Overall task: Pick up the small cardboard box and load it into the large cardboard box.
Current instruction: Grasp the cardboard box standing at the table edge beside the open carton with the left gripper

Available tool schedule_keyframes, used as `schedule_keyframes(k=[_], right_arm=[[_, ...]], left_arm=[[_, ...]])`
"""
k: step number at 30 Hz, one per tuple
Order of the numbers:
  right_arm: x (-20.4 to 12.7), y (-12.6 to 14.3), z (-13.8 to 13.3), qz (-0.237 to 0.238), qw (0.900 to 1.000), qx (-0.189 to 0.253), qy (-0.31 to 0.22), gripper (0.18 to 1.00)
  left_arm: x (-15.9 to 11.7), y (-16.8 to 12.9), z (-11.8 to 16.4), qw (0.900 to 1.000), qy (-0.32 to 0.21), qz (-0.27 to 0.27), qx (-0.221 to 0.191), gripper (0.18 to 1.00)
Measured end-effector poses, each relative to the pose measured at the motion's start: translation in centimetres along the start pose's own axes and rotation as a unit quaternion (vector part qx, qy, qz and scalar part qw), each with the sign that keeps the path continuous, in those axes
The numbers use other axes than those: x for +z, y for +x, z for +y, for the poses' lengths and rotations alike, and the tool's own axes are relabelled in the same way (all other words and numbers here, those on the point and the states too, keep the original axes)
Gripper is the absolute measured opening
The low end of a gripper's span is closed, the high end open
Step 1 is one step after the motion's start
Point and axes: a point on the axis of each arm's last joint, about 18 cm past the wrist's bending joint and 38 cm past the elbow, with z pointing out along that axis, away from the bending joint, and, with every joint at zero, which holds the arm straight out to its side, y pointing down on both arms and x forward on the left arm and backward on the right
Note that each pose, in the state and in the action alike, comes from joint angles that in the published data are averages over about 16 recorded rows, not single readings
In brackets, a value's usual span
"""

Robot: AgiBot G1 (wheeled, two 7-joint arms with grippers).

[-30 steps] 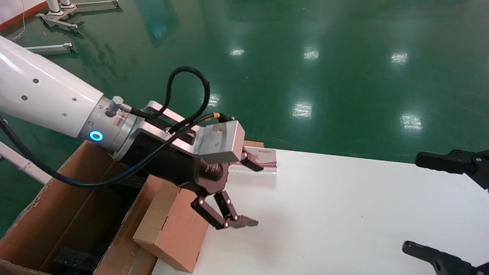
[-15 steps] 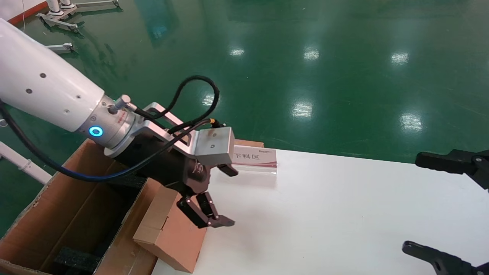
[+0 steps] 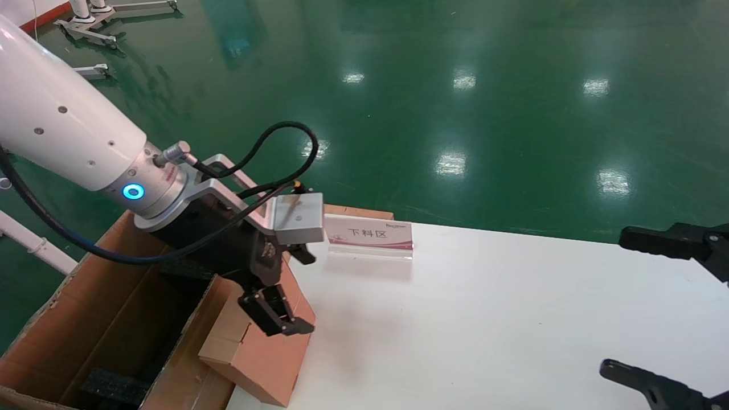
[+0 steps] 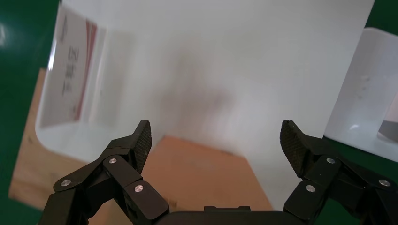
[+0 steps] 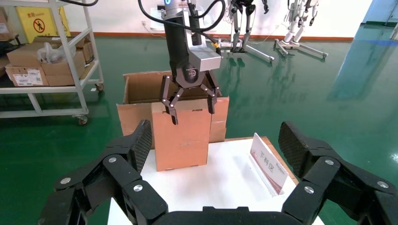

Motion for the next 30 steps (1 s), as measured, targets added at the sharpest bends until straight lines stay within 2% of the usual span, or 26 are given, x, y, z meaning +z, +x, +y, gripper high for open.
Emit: schedule_keyframes(k=[15,30], right_arm=[[0.0,0.0,0.0,0.000,1.000,0.000,0.000,1.001],[0.0,0.0,0.0,0.000,1.000,0.000,0.000,1.001]], left_arm=[[-0.6,-0.9,1.6,0.9933,-0.092,-0.034,-0.060,1.000],[-1.1,-0.8,1.3,0.9771,-0.148,-0.049,-0.145,1.000]])
